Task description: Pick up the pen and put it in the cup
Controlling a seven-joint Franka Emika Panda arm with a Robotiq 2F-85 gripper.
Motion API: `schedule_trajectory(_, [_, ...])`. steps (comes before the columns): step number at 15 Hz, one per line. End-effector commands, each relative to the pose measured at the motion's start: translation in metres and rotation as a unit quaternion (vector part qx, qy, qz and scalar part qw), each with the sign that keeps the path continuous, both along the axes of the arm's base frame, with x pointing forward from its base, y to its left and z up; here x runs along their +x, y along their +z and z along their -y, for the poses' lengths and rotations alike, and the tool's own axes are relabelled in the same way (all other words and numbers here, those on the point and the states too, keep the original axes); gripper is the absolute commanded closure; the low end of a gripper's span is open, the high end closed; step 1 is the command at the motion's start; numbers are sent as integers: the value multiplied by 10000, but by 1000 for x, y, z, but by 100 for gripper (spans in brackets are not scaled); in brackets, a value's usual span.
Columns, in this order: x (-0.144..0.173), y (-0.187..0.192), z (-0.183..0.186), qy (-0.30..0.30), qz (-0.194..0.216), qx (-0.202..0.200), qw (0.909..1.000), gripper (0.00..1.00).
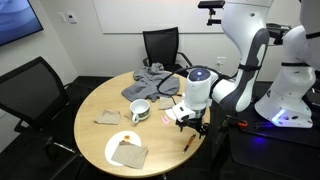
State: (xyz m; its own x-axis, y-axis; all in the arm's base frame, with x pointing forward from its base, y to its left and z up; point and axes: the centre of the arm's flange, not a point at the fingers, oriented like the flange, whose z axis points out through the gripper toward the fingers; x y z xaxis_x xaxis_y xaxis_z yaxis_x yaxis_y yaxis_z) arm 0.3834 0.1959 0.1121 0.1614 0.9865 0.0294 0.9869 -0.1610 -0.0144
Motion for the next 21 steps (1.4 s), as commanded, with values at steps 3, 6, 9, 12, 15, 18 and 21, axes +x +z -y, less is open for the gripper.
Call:
schedule_trajectory(3, [4,-24,-4,-63,91,221,9997,0])
schedule_trajectory(6, [8,-37,-4,-156,85,277,9995,0])
schedule_trajectory(9, [10,-47,-3,-241,79,301,9992,0])
schedule_trajectory(12, [11,-56,-4,-289,90,352,9989,0])
schedule_trajectory(15, [9,-64,-4,-340,75,386,9986,0])
schedule_trajectory(18, [6,-69,-4,-441,69,427,9981,7])
schedule_trajectory(21, [4,-73,-5,-511,57,459,9976,25])
